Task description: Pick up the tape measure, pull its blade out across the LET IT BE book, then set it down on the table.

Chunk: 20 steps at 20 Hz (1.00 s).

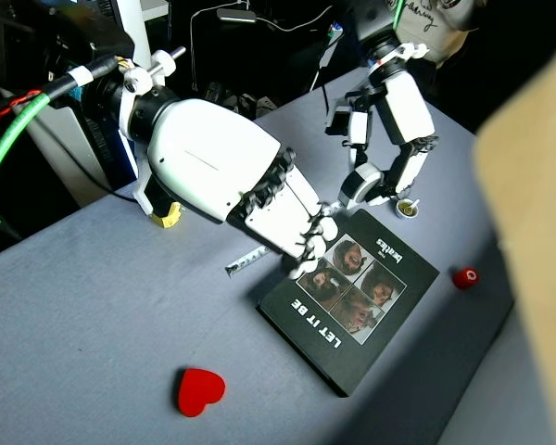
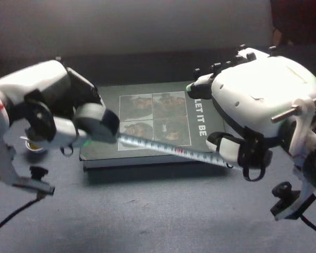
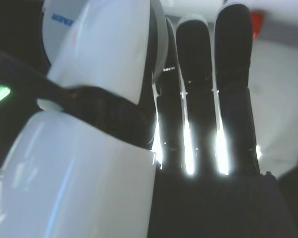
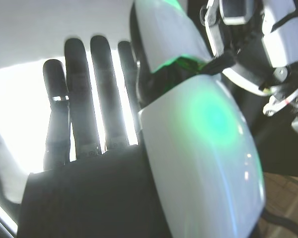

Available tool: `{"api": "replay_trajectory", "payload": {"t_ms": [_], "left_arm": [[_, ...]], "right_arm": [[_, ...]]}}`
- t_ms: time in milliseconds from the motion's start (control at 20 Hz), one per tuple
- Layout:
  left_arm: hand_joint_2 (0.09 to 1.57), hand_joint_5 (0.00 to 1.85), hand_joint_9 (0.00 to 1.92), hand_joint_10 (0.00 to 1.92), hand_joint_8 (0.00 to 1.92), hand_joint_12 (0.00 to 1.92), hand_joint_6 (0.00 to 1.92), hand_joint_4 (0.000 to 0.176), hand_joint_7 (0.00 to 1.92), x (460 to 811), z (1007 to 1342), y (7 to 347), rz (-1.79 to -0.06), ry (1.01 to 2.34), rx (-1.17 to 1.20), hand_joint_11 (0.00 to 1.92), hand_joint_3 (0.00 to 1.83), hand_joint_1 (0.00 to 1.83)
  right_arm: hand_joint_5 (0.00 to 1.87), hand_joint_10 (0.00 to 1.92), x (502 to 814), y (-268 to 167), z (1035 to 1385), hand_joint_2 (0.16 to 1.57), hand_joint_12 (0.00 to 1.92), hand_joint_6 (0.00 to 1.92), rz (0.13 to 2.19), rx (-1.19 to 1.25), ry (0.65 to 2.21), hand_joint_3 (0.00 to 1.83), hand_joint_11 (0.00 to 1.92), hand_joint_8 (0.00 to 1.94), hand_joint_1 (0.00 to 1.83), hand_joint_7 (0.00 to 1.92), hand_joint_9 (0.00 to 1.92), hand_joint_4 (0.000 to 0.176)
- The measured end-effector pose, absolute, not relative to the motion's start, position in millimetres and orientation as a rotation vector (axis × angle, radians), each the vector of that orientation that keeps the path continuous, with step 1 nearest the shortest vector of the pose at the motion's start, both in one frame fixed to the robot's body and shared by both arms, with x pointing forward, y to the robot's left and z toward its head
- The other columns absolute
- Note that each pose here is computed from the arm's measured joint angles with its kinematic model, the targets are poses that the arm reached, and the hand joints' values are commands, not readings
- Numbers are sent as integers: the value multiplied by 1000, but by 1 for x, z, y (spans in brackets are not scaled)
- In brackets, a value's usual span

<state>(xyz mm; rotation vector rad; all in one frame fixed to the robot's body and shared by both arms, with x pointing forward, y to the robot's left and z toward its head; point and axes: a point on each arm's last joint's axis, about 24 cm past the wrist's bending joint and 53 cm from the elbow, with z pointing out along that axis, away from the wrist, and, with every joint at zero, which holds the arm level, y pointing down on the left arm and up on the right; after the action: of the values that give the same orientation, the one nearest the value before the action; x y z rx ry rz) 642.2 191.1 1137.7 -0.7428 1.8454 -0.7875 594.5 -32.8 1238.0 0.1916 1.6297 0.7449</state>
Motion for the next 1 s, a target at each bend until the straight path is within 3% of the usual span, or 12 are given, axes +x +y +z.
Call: {"api": "replay_trajectory", "payload": {"t_ms": [350, 650, 1000], "left_arm": [[1106, 996, 895, 1303, 991, 1166, 720, 0, 1008, 666, 1148, 233, -726, 1756, -922, 862, 0, 1380], [1109, 945, 904, 1295, 967, 1166, 794, 0, 1019, 671, 1143, 247, -715, 1720, -1046, 856, 1, 1380], [1100, 988, 913, 1278, 951, 1164, 751, 0, 1024, 677, 1145, 259, -704, 1668, -1143, 859, 0, 1382]], "right_arm": [[679, 90, 627, -26, 1255, 1120, 1276, 43, 746, 266, 1561, 3, 219, 28, 1119, 737, 719, 0], [713, 102, 638, -23, 1251, 1127, 1282, 43, 754, 312, 1560, 4, 261, 26, 1104, 760, 757, 0], [732, 103, 649, -11, 1249, 1129, 1279, 36, 762, 290, 1555, 2, 285, 23, 1102, 781, 769, 0]]}}
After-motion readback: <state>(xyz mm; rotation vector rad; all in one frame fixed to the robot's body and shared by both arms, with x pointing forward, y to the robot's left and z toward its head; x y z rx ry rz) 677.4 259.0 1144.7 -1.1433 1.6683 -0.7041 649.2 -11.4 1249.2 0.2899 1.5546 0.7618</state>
